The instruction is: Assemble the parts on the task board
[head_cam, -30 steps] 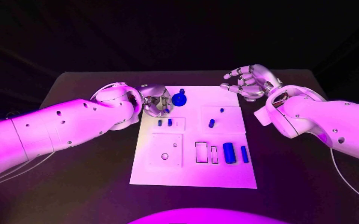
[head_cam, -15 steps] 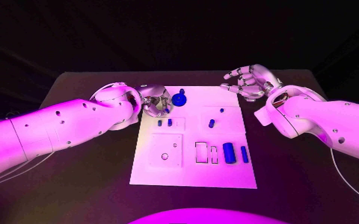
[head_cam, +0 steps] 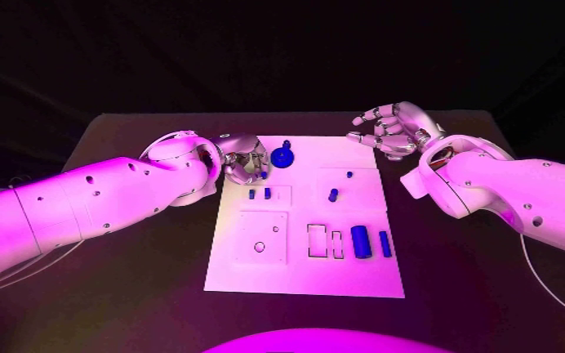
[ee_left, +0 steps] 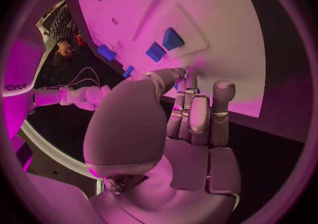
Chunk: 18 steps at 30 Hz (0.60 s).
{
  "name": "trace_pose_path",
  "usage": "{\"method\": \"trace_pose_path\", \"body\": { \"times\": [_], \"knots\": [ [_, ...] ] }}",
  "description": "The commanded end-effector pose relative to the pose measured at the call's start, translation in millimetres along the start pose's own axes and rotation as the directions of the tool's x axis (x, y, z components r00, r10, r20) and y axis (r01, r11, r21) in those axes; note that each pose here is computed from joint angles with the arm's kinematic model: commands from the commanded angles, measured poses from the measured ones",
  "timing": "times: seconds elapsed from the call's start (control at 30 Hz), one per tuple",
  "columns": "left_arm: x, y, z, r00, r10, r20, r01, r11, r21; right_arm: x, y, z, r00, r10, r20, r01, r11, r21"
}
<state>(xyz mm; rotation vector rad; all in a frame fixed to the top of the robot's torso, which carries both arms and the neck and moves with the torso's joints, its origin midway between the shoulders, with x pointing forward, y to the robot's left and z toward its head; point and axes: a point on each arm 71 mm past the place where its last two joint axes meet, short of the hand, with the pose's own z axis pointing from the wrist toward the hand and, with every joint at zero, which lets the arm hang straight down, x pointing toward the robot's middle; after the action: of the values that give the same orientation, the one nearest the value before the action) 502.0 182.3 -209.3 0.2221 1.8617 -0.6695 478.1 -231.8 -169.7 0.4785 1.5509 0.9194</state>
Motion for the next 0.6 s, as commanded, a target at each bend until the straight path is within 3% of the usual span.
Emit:
{"method": "trace_pose_path", "body": {
  "times": [0.03, 0.33, 0.6],
  "knots": [
    [-0.9, -1.5, -0.4, 1.000, -0.007, 0.013, 0.007, 1.000, 0.011, 0.2, 1, 0.1, 1.000, -0.002, 0.000, 0.002, 1.000, -0.011],
    [-1.3, 2.2, -2.5, 1.000, -0.007, 0.011, 0.007, 1.000, -0.001, -0.3, 0, 0.2, 1.000, -0.003, 0.000, 0.003, 1.000, -0.007],
    [-1.8, 11.5, -7.3, 1.000, -0.004, -0.002, 0.004, 0.999, -0.032, -1.5, -3, 0.2, 1.000, -0.009, -0.006, 0.009, 1.000, 0.004]
  ]
}}
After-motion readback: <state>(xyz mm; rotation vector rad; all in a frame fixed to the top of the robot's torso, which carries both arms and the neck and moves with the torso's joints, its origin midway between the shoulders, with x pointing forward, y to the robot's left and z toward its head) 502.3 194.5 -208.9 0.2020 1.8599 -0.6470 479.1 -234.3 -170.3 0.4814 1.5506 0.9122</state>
